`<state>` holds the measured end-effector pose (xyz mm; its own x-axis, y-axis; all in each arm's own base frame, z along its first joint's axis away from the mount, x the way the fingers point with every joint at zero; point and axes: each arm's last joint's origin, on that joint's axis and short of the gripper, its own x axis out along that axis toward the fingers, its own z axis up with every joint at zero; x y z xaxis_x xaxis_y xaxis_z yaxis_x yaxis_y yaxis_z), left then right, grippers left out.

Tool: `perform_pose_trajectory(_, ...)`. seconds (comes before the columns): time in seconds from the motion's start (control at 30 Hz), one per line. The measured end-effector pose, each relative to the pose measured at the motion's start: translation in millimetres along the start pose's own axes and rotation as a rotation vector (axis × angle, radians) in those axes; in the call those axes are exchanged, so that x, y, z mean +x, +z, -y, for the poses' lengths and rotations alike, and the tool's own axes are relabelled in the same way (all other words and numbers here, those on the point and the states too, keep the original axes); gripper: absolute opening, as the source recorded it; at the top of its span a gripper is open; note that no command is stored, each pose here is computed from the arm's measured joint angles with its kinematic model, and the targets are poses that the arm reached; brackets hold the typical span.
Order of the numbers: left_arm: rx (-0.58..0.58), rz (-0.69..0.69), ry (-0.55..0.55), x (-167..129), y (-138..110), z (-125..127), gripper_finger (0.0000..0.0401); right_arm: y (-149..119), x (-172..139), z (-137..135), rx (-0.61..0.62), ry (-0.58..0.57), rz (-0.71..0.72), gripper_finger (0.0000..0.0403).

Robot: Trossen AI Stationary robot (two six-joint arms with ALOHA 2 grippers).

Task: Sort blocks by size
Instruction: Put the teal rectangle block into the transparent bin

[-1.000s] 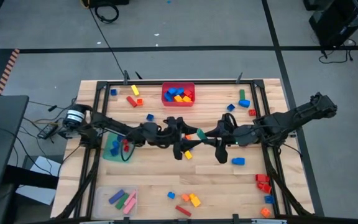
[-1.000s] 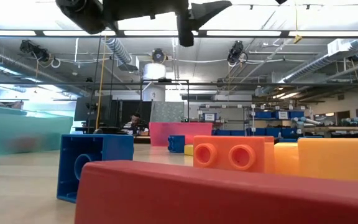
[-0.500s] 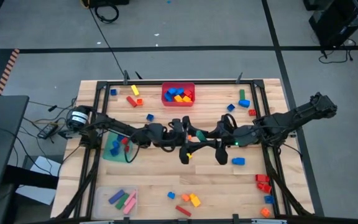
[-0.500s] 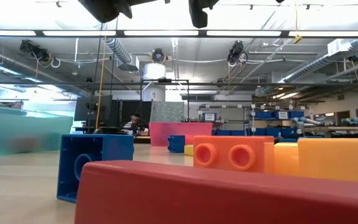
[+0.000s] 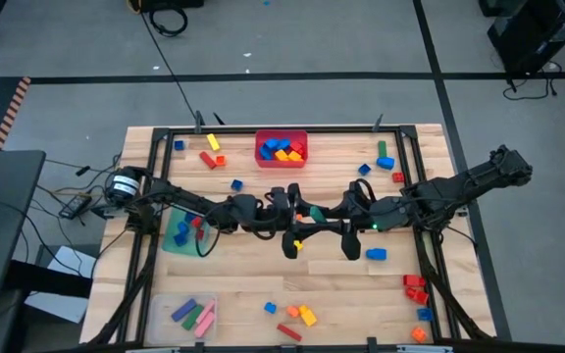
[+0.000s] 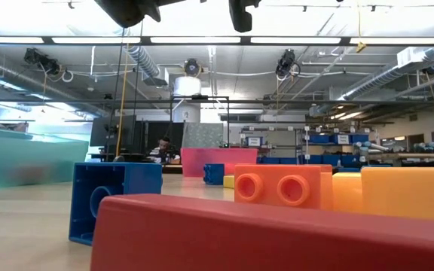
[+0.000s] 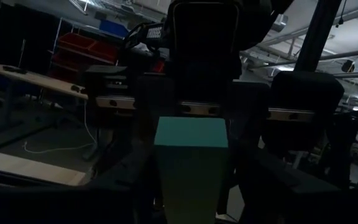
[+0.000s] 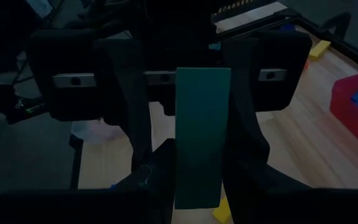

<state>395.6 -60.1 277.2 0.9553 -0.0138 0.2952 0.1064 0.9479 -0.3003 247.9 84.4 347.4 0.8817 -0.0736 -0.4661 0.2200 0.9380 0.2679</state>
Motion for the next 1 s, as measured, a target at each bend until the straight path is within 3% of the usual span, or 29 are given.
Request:
perform_pose_trajectory(0.27, -0.062, 0.038, -0.011, -0.2, 3.4, 0.6, 0.0188, 1.5, -0.6, -0.7, 0.004, 0.008, 0.008, 0.0115)
perform_pose_trajectory(0.77, -0.065, 0.057, -0.028, -0.1, 5.5, 0.4, 0.0199, 3.1, -1.9, -1.0, 0.004, 0.017, 0.023, 0.0115)
perform_pose_trajectory(1.0, -0.064, 0.049, -0.095, 0.1, 6.7, 0.9, 0.0235, 1.6, -1.1, -0.8, 0.003, 0.019, 0.01, 0.0115)
